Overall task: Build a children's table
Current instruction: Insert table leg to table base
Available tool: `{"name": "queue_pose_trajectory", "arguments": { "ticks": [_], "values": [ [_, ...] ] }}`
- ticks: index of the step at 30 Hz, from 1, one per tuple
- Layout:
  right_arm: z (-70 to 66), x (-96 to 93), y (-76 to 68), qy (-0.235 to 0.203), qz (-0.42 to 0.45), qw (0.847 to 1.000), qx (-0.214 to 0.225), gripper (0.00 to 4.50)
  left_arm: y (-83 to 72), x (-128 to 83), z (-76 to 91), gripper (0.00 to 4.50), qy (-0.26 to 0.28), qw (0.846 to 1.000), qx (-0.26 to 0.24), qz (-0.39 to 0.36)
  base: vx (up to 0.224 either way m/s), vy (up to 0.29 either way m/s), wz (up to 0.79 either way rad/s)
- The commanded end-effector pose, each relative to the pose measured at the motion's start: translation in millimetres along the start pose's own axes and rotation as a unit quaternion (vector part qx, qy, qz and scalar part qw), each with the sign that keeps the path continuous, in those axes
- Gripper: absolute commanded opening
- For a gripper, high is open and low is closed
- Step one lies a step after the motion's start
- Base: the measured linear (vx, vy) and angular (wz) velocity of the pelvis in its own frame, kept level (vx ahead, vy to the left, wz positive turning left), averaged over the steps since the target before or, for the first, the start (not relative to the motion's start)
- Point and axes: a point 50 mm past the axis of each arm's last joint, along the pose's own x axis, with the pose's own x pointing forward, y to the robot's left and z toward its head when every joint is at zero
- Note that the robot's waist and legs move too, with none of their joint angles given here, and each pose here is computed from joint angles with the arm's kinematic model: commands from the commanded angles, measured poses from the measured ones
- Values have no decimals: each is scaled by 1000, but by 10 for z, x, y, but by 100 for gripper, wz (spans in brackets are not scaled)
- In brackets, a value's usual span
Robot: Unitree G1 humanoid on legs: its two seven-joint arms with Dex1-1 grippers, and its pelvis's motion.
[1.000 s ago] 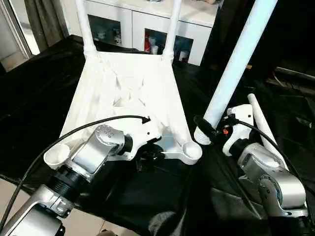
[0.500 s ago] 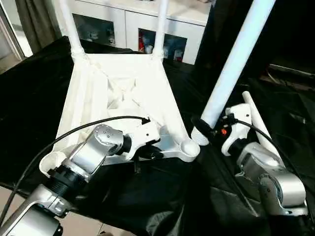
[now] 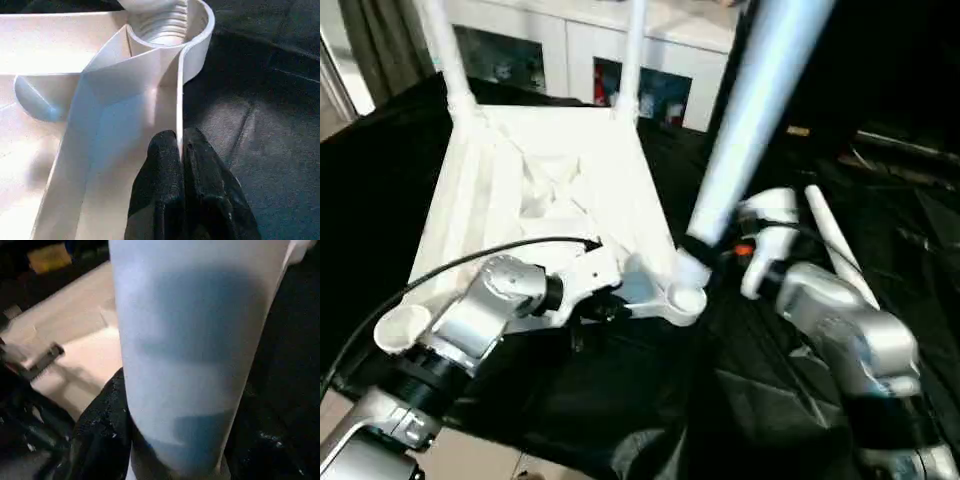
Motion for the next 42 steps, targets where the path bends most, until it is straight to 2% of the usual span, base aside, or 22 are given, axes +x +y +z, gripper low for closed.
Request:
{"name": "queue_pose_trajectory", "arguments": {
  "ticks": [1, 11, 21, 28, 31, 34, 37, 38, 40, 41, 42],
  "values": [
    [45, -12, -48, 10, -5, 1000, -13, 193, 80, -58, -112, 0, 8, 999, -21, 27, 0, 0, 0],
    [-85, 78, -63, 23, -5, 1000, -7, 193, 110, -4, -55, 0, -7, 1000, -11, 18, 0, 0, 0],
    [-124, 246, -85, 10, -8, 1000, 8, 193, 129, 19, -27, 0, -10, 1000, -6, 11, 0, 0, 0],
    [-161, 263, -110, -16, 6, 998, 55, 193, 136, 8, -42, 0, -10, 1000, -7, 12, 0, 0, 0],
    [-263, 194, -153, -33, 6, 995, 96, 193, 144, -1, -45, 0, -14, 1000, -12, 11, 0, 0, 0],
    [-428, 128, -181, -43, -3, 992, 118, 193, 159, -13, -53, 0, -14, 1000, -15, 13, 0, 0, 0],
    [-497, 109, -178, -47, -5, 991, 126, 193, 167, -19, -56, 0, -13, 1000, -15, 14, 0, 0, 0],
    [-595, 93, -154, -55, -7, 989, 135, 193, 176, -27, -56, 0, -13, 1000, -15, 15, 0, 0, 0],
    [-692, 82, -131, -62, -11, 988, 141, 193, 184, -37, -54, 0, -12, 1000, -15, 14, 0, 0, 0],
    [-692, 82, -131, -62, -11, 988, 141, 193, 184, -37, -54, 0, -12, 1000, -15, 14, 0, 0, 0],
    [-783, 76, -118, -68, -21, 987, 142, 193, 191, -45, -54, 0, -11, 1000, -14, 14, 0, 0, 0]
  ]
}}
